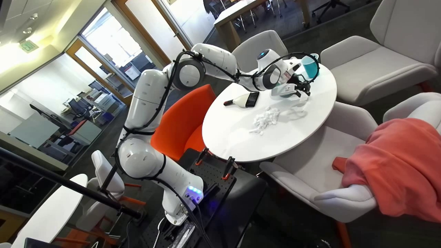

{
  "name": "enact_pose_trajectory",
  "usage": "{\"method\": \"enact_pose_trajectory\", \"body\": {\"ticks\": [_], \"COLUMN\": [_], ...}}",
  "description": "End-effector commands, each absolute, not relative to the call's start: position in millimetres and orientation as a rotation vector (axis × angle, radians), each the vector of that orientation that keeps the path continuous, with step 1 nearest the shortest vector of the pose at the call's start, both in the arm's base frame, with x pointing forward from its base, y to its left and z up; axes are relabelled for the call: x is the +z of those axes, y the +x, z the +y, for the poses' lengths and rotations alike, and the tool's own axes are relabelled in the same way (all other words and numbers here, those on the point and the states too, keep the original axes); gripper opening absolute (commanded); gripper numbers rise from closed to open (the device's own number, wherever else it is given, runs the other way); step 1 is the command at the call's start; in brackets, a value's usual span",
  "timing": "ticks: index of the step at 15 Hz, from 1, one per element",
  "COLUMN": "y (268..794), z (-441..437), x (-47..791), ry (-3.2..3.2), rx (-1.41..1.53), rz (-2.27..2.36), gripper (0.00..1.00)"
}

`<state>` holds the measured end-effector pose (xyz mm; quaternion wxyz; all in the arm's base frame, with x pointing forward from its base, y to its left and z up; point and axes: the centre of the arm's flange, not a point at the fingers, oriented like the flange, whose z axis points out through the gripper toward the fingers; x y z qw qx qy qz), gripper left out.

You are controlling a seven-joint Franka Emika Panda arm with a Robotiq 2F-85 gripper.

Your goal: Pick up the white spoon from the table and move it to the right.

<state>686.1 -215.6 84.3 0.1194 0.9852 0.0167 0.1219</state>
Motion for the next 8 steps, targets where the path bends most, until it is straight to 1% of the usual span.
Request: {"method": "enact_pose_trajectory", "body": {"ticks": [1,2,3,8], "y": [675.8,672.3,669.3,648.5], "z": [-207.9,-207.5,-207.3,-199.0], "x": [131.5,146.0,158.2,220.0], "ry": [2.896,2.898,2.905,2.97], "rx": [0.369,0.376,0.374,0.314], "rz": [0.038,0.049,0.06,0.125], "gripper": [0.88,0.96,0.99,1.0]}}
